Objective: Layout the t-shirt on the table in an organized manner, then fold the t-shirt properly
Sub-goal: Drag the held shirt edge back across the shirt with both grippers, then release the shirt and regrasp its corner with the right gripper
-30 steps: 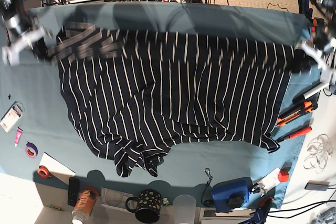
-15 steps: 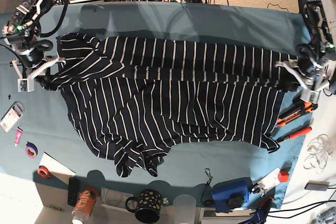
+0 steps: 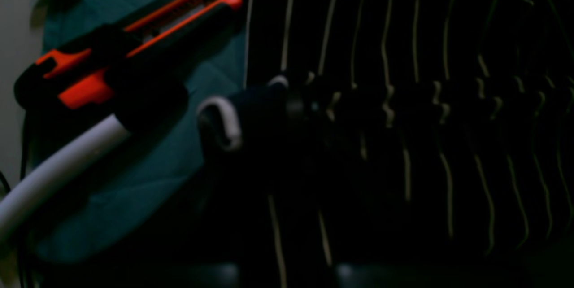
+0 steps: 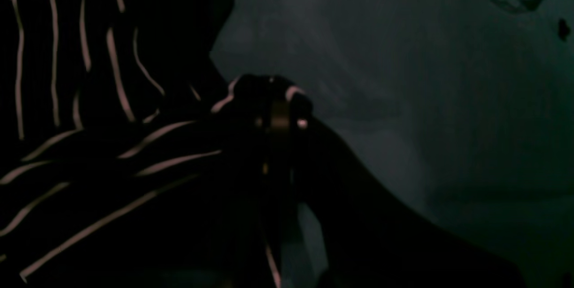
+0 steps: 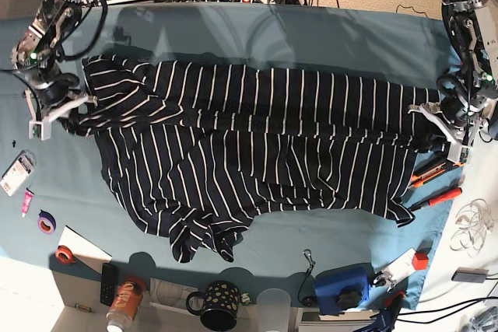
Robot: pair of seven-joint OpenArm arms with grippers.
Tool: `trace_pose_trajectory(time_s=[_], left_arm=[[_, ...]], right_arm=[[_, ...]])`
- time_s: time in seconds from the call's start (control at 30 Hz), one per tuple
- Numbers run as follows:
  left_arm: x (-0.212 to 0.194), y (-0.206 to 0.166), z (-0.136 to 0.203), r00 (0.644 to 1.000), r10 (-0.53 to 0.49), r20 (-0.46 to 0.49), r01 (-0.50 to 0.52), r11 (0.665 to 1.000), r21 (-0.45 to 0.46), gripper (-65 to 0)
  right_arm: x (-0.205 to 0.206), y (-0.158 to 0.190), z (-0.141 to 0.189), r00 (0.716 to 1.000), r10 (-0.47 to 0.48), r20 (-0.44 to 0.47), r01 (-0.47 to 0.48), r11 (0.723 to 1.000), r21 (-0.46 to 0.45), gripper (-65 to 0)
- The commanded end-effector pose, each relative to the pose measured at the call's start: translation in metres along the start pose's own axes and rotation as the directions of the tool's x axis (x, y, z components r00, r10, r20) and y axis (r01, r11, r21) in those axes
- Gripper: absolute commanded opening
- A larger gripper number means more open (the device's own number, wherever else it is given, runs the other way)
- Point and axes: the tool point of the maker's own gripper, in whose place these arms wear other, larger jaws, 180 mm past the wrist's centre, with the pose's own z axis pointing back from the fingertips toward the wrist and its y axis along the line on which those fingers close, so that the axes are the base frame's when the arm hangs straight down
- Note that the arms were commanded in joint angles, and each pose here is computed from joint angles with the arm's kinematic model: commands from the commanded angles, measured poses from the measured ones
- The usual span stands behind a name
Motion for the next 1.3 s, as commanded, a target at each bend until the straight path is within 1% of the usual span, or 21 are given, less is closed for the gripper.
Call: trace_pose_trajectory(time_s=[0.0, 0.17, 0.2, 0.23, 0.27, 0.3, 0.33, 0.37, 0.47, 0.6, 0.67, 0.73, 0.8, 0.83, 0.9, 1.0, 1.07, 1.17, 1.27], left_arm=[[0.025, 0.008, 0.004, 0.996, -0.020, 0.082, 0.018, 1.000, 0.019, -65.0], [0.035, 0.007, 0.005, 0.991, -0.021, 0.135, 0.019, 1.000, 0.019, -65.0], [0.035, 0.007, 0.005, 0.991, -0.022, 0.135, 0.019, 1.000, 0.018, -61.6], [0.035, 0.007, 0.005, 0.991, -0.022, 0.135, 0.019, 1.000, 0.018, -54.4], [0.035, 0.007, 0.005, 0.991, -0.021, 0.135, 0.019, 1.000, 0.019, -47.3], [0.035, 0.007, 0.005, 0.991, -0.021, 0.135, 0.019, 1.000, 0.019, -41.3], [0.035, 0.007, 0.005, 0.991, -0.021, 0.136, 0.019, 1.000, 0.019, -37.2], [0.035, 0.007, 0.005, 0.991, -0.021, 0.136, 0.019, 1.000, 0.019, -35.1], [0.034, 0.008, 0.005, 0.991, -0.021, 0.134, 0.018, 1.000, 0.020, -34.9], [0.033, 0.005, 0.006, 0.993, -0.017, 0.115, 0.015, 1.000, 0.013, -34.9], [0.033, 0.002, 0.009, 0.995, -0.014, 0.098, 0.013, 1.000, 0.003, -35.0], [0.039, 0.005, 0.016, 0.995, -0.016, 0.098, 0.015, 1.000, 0.010, -35.0], [0.048, 0.013, 0.031, 0.992, 0.000, 0.123, -0.004, 1.000, 0.031, -35.0], [0.054, 0.019, 0.041, 0.990, 0.007, 0.144, -0.013, 0.999, 0.046, -35.0], [0.062, 0.030, 0.065, 0.983, 0.001, 0.182, -0.015, 0.997, 0.072, -35.0], [0.063, 0.045, 0.101, 0.974, 0.006, 0.225, -0.026, 0.996, 0.088, -35.0], [0.056, 0.055, 0.118, 0.974, 0.021, 0.227, -0.045, 0.994, 0.099, -35.0], [0.043, 0.066, 0.135, 0.977, 0.031, 0.209, -0.060, 0.989, 0.132, -35.0], [0.029, 0.066, 0.143, 0.980, 0.056, 0.188, -0.081, 0.989, 0.127, -35.0]], right_arm=[[0.020, -0.009, 0.004, 0.998, 0.010, 0.059, -0.009, 1.000, -0.026, -65.0], [0.021, -0.009, 0.003, 0.998, 0.012, 0.058, -0.011, 1.000, -0.024, -65.0], [0.020, -0.007, 0.003, 0.998, 0.020, 0.053, -0.020, 1.000, -0.015, -65.0], [0.019, -0.004, 0.003, 0.998, 0.037, 0.048, -0.037, 0.999, 0.002, -65.0], [0.018, -0.001, 0.003, 0.998, 0.053, 0.043, -0.054, 0.998, 0.018, -62.2], [0.017, 0.001, 0.003, 0.997, 0.064, 0.042, -0.065, 0.997, 0.030, -55.2], [0.018, 0.002, 0.003, 0.997, 0.069, 0.045, -0.070, 0.997, 0.034, -49.3], [0.019, 0.002, 0.003, 0.996, 0.068, 0.049, -0.070, 0.997, 0.033, -45.5], [0.023, 0.002, 0.003, 0.997, 0.058, 0.057, -0.060, 0.998, 0.033, -44.7], [0.040, 0.012, 0.008, 0.993, -0.008, 0.118, -0.006, 0.993, 0.118, -44.7], [0.050, 0.013, 0.014, 0.991, -0.011, 0.131, -0.007, 0.990, 0.142, -44.7], [0.063, 0.011, 0.024, 0.986, -0.001, 0.164, -0.023, 0.990, 0.142, -44.7], [0.078, 0.007, 0.040, 0.975, 0.007, 0.221, -0.039, 0.990, 0.138, -44.7], [0.085, 0.002, 0.049, 0.969, -0.002, 0.247, -0.032, 0.991, 0.132, -44.7], [0.095, -0.010, 0.068, 0.958, -0.032, 0.286, -0.002, 0.993, 0.116, -44.7], [0.094, -0.035, 0.091, 0.948, -0.092, 0.305, 0.070, 0.994, 0.081, -44.7], [0.083, -0.052, 0.100, 0.952, -0.114, 0.285, 0.107, 0.993, 0.039, -44.7], [0.064, -0.062, 0.107, 0.962, -0.124, 0.243, 0.125, 0.992, 0.012, -44.7], [0.030, -0.059, 0.104, 0.985, -0.129, 0.112, 0.129, 0.992, 0.011, -44.7]])
